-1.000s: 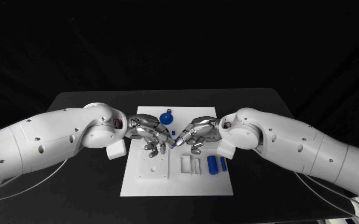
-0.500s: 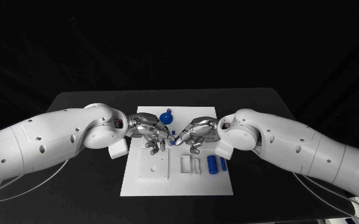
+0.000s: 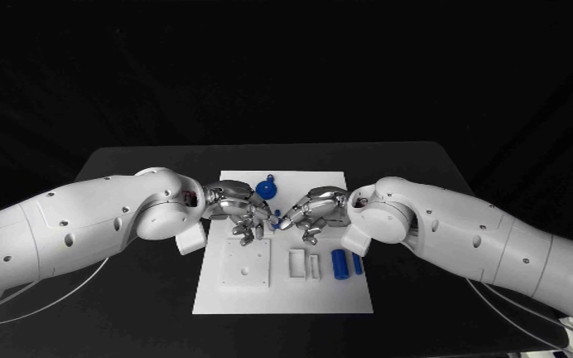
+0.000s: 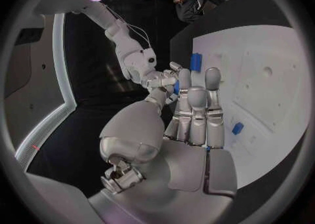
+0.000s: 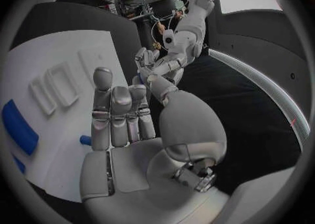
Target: Assemble the parts on the task board
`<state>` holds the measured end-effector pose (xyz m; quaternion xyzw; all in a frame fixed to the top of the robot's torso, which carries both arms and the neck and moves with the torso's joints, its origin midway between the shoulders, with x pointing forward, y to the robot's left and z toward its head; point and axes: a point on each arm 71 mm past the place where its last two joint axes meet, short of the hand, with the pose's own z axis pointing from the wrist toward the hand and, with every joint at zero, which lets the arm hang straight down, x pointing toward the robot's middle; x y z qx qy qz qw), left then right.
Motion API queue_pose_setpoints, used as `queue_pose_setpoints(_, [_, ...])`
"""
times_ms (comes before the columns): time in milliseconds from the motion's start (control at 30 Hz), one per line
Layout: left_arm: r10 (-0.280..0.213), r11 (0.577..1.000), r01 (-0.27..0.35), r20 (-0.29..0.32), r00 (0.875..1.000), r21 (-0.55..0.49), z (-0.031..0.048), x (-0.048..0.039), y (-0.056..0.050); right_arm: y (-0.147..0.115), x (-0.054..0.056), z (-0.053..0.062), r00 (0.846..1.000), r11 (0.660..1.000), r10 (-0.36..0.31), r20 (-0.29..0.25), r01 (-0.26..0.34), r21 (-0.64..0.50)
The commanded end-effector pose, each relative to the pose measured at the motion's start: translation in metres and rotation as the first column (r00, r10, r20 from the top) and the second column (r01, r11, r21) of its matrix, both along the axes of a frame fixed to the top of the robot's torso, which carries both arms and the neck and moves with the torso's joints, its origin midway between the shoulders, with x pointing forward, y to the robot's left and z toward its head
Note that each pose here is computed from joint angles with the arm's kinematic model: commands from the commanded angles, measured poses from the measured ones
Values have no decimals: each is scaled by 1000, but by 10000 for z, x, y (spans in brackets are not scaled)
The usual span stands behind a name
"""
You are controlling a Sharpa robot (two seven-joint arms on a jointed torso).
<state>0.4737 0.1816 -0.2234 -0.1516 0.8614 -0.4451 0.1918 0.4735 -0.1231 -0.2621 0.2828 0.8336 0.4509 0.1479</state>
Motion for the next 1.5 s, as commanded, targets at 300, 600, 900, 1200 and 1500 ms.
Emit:
queue_pose_setpoints(300, [-11,1000,12,50,999,-20,52,-18,-106,-13,27,6,996,996,-87,17,86,35])
queue_pose_setpoints(600, [-6,1000,7,64,998,-8,51,-13,-113,-8,26,7,996,995,-92,17,91,36])
queue_pose_setpoints(900, [40,999,-41,97,994,6,56,21,-100,-28,31,-2,995,995,-101,13,101,26])
queue_pose_setpoints(1200, [119,990,-127,119,986,62,38,60,-52,-124,78,-1,981,982,-188,43,188,17])
queue_pose_setpoints(1500, [184,972,-196,99,978,132,-3,81,11,-227,127,7,956,960,-280,90,280,19])
